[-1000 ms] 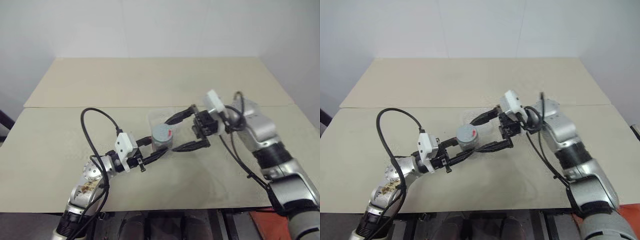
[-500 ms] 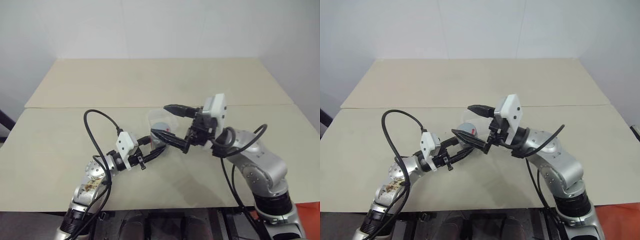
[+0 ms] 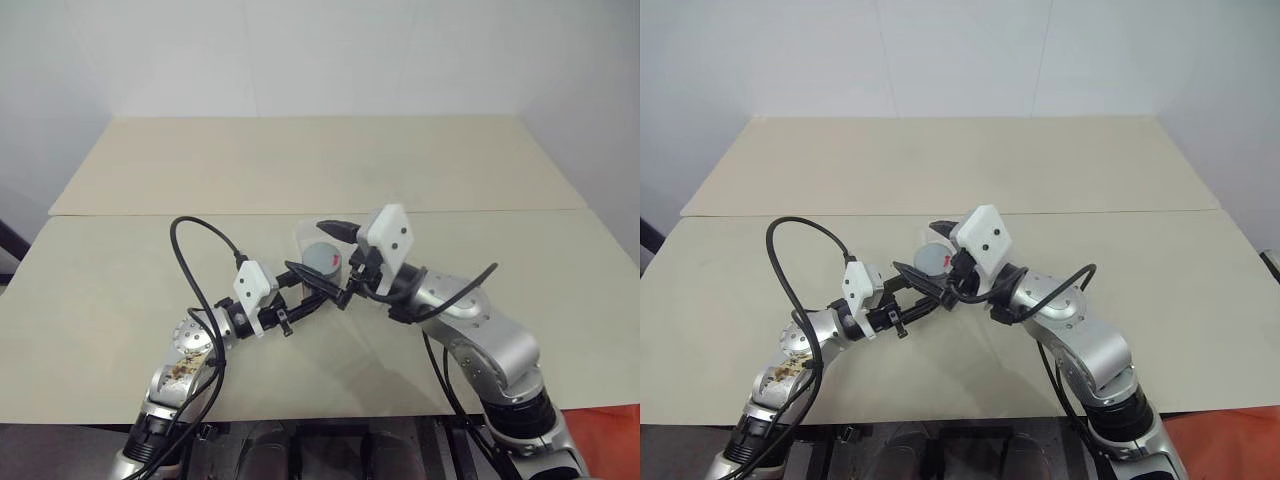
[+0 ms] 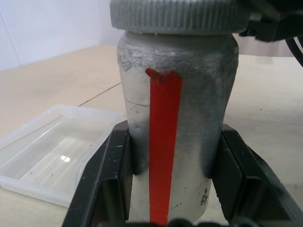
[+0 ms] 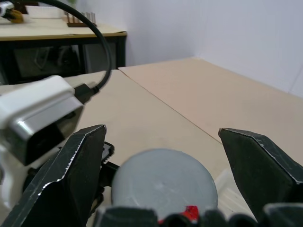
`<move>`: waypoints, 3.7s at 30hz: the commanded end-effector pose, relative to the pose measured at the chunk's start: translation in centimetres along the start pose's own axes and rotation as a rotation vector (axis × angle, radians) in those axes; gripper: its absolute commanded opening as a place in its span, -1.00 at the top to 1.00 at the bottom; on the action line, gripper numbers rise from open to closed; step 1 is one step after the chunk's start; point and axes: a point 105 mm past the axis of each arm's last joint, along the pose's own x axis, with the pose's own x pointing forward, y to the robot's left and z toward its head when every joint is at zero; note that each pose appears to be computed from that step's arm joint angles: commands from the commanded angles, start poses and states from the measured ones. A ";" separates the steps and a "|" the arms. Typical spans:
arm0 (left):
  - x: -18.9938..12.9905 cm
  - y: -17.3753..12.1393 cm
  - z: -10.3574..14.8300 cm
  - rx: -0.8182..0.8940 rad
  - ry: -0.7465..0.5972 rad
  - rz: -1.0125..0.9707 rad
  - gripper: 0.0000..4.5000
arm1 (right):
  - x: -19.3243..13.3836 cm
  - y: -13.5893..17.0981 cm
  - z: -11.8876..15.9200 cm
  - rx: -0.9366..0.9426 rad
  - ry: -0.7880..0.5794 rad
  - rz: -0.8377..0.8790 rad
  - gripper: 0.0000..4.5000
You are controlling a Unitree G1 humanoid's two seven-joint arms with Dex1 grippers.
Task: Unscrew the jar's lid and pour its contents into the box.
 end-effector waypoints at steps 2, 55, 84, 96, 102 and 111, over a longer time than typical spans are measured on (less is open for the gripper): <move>-0.1 0.1 0.9 0.035 -0.038 0.012 0.13 | -0.4 -0.8 1.2 -0.036 -0.042 -0.037 -0.97; 0.1 0.4 0.3 0.057 -0.029 -0.011 0.13 | 0.2 -1.2 -0.2 -0.027 -0.041 -0.028 -0.97; -0.5 1.3 0.0 0.074 -0.014 -0.002 0.13 | -5.2 -4.0 -1.8 -0.054 0.062 -0.151 -0.97; -0.3 1.2 -0.1 0.075 -0.017 0.009 0.13 | -6.1 -2.8 -2.2 -0.050 0.120 -0.055 -0.97; -0.2 1.1 -0.3 0.091 -0.013 0.008 0.13 | -5.3 -0.3 -0.3 -0.041 0.065 0.044 -0.97; -0.1 0.9 -0.1 0.094 -0.018 0.003 0.13 | -2.7 0.6 0.0 0.022 0.022 -0.008 -0.97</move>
